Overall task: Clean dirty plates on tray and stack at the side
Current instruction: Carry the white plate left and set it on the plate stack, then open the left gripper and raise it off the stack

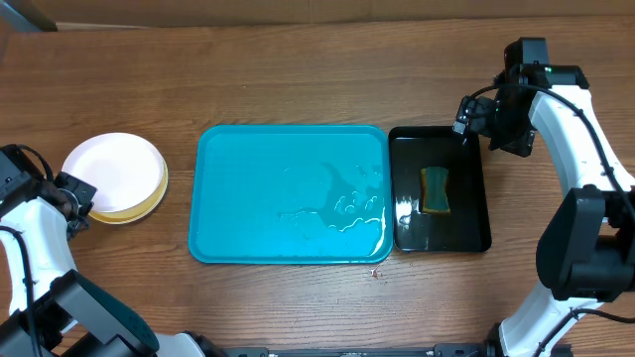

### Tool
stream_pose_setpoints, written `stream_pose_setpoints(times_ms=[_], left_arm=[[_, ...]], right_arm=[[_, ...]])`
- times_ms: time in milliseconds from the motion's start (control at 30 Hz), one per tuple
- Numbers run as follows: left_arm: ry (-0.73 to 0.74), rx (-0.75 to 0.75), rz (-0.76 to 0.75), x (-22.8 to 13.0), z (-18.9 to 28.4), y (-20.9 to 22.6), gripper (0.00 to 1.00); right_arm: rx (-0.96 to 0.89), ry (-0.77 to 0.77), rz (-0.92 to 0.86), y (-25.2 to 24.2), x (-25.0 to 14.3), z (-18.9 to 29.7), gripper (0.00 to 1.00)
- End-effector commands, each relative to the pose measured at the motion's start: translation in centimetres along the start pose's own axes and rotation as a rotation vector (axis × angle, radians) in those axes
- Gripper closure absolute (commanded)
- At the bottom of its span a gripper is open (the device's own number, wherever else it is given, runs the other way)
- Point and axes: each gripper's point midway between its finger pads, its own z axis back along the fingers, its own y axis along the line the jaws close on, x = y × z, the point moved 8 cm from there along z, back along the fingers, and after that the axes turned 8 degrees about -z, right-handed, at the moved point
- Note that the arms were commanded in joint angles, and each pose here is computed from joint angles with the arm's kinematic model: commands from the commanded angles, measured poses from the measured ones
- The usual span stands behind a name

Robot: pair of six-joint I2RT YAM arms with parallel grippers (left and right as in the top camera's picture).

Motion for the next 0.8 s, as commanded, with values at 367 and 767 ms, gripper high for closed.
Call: stream_pose_setpoints(times_ms=[367,767], left_arm=[[0.081,-0.473,-0.131,-1.5,0.7,-4.7,0.05],[0.134,-0.693,-0.442,-5.3,2.1,-11.8,0.00]], right_arm=[[0.015,-0.030,0.005,0.3,0.2,1.1,0.00],[0.015,-0.031,0.005,0.3,0.2,1.1,0.00]])
